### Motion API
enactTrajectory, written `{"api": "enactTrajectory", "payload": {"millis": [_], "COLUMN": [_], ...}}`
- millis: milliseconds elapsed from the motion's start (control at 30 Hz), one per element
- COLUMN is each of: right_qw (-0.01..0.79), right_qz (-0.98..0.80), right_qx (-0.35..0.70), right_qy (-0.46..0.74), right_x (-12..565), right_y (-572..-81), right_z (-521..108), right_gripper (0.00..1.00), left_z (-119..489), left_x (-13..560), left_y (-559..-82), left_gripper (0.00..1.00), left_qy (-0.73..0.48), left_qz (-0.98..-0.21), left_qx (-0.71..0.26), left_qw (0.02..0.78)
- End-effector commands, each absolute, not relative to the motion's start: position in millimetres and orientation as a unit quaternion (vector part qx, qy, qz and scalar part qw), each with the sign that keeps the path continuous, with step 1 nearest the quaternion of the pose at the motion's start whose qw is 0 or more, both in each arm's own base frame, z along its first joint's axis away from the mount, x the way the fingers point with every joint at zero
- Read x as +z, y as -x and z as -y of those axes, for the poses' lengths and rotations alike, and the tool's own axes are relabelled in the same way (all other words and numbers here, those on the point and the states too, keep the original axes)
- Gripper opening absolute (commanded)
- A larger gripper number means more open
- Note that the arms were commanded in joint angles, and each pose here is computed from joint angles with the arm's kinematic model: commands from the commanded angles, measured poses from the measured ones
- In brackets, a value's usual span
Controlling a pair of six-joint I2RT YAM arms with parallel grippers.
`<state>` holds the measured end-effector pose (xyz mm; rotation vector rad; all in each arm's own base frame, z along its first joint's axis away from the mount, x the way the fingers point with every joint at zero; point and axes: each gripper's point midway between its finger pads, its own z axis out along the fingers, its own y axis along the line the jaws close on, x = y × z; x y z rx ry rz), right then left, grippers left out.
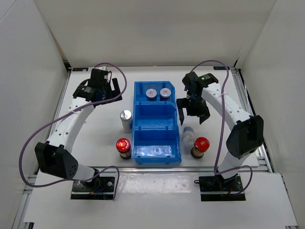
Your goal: Organize the condiment bottles
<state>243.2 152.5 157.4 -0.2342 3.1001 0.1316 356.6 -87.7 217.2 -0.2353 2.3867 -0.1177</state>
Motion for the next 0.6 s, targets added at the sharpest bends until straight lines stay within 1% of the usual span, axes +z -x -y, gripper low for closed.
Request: {"api": "enactTrajectory", "payload": {"millis": [0,200,367,433,567], "right_qw": [0.009,-0.012,-0.013,-0.028,-0.101], "right_qz": [-0.997,-0.997,-0.993,-0.992,-0.986], "right_qx": [0.011,0.005,0.011,0.015,0.038], "right_qy": [0.074,0.078,0.120,0.125,0.123], "right_x": [166,167,166,159,135], "right_y": [-234,-236,-220,-214,-195], "right_z": [-139,-140,-148,-148,-157], "right_gripper": [1.00,1.00,1.00,1.00,0.99], "left_z": [86,85,88,88,89], "left_x": [239,239,234,235,231], "left_y": [-349,-346,-341,-341,-339], "left_gripper": [1.00,1.00,1.00,1.00,1.00], "left_qy": [0.095,0.096,0.100,0.100,0.099], "left_qz": [-0.913,-0.912,-0.913,-0.911,-0.913], "left_qx": [-0.058,-0.060,-0.071,-0.072,-0.075], "left_qw": [0.391,0.395,0.390,0.394,0.389]}}
